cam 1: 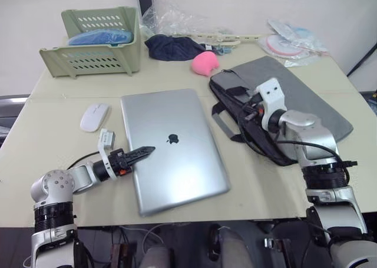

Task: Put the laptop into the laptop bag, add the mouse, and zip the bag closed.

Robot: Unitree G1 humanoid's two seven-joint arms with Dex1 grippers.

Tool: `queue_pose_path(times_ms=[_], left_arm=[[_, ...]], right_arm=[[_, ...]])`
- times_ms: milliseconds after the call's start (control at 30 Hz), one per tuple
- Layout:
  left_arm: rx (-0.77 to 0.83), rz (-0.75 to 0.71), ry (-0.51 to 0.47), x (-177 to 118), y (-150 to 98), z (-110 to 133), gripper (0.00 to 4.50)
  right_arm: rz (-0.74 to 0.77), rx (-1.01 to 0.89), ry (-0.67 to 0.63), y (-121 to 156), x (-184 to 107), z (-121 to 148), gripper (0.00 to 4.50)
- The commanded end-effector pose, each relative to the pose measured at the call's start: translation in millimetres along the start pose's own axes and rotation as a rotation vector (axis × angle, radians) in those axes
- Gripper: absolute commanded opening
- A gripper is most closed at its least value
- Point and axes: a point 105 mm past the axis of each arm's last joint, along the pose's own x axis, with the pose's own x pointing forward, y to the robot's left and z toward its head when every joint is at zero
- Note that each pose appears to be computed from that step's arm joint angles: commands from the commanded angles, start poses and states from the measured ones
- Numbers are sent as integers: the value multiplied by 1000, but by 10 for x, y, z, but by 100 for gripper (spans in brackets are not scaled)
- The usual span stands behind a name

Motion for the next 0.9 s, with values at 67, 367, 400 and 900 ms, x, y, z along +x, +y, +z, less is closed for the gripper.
queue_pose_path(times_ms=[67,367,400,900], left_arm=[[66,16,46,154,-46,-25,39],[70,0,41,280,-55,3,39],[70,1,26,313,-58,44,39],[-56,-2,-50,844,-9,234,39]], right_arm=[[-25,29,-47,-111,-165,379,7],[-13,40,-15,-95,-222,448,7],[-8,39,-14,-75,-227,444,7],[48,64,-38,211,-236,444,7]])
